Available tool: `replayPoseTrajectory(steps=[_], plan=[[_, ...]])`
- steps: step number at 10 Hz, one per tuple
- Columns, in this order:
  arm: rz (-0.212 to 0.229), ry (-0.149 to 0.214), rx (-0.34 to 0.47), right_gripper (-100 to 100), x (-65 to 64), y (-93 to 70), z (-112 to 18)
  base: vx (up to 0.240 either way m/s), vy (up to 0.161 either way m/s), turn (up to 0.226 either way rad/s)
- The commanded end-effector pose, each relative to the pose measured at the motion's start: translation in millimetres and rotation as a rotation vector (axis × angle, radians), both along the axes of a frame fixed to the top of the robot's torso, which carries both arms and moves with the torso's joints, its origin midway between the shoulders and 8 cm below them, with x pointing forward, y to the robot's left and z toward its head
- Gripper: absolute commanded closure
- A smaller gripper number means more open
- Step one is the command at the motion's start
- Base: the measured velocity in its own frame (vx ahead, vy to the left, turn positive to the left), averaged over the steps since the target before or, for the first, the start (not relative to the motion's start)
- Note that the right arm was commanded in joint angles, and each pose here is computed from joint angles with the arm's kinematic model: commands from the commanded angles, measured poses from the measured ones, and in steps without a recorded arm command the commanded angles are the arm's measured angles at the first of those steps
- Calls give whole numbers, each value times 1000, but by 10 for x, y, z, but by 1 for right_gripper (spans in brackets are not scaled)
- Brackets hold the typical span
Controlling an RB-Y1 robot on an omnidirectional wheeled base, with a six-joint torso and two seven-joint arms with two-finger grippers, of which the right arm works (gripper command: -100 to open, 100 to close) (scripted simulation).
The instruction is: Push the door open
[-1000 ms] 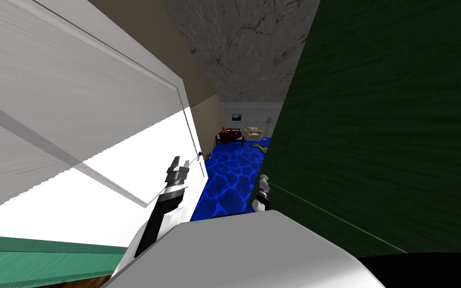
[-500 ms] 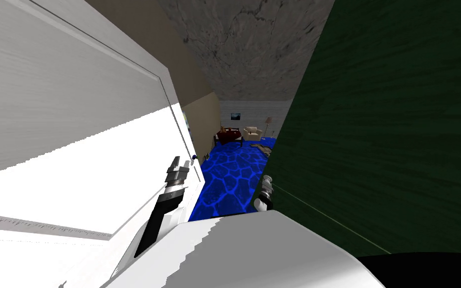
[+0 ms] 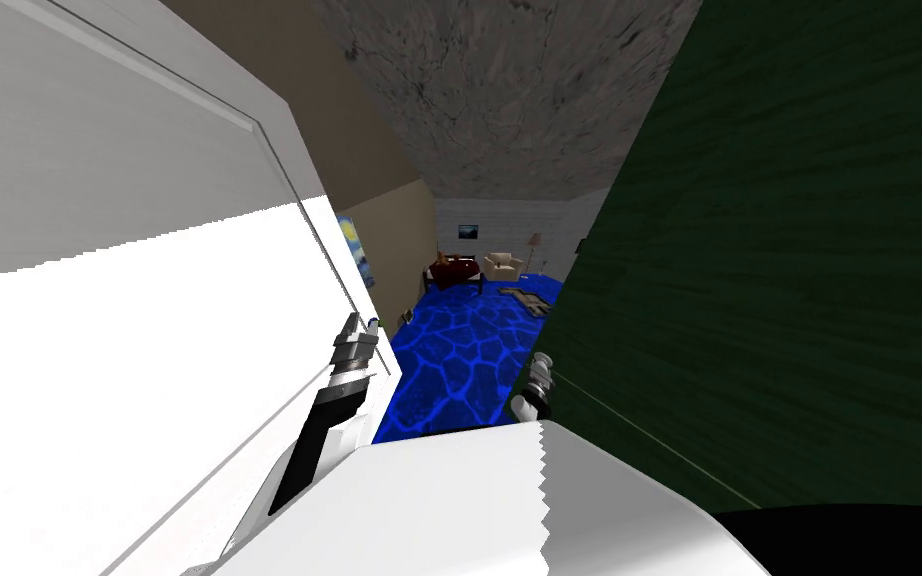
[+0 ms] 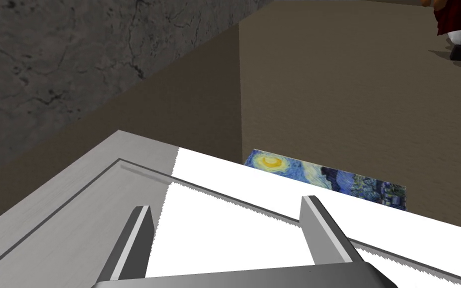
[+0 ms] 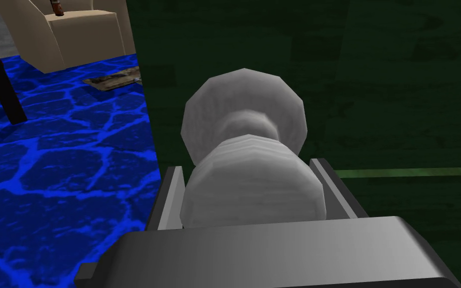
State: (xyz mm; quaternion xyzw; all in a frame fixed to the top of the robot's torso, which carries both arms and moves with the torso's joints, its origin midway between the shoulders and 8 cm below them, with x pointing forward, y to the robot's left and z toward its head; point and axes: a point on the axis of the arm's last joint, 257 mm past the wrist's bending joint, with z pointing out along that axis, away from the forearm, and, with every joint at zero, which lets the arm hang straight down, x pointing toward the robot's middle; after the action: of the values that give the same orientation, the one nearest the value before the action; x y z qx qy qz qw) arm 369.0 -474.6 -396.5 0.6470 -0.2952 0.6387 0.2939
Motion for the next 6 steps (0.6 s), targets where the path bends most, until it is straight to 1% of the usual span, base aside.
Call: replayPoseTrajectory(steps=[1, 3, 6], plan=[[-52, -2, -10, 100, -164, -229, 27, 230, -41, -45], [-89, -4, -9, 100, -251, -350, 32, 232, -56, -62], [-136, -7, -8, 100, -366, -500, 40, 190, -66, -59]])
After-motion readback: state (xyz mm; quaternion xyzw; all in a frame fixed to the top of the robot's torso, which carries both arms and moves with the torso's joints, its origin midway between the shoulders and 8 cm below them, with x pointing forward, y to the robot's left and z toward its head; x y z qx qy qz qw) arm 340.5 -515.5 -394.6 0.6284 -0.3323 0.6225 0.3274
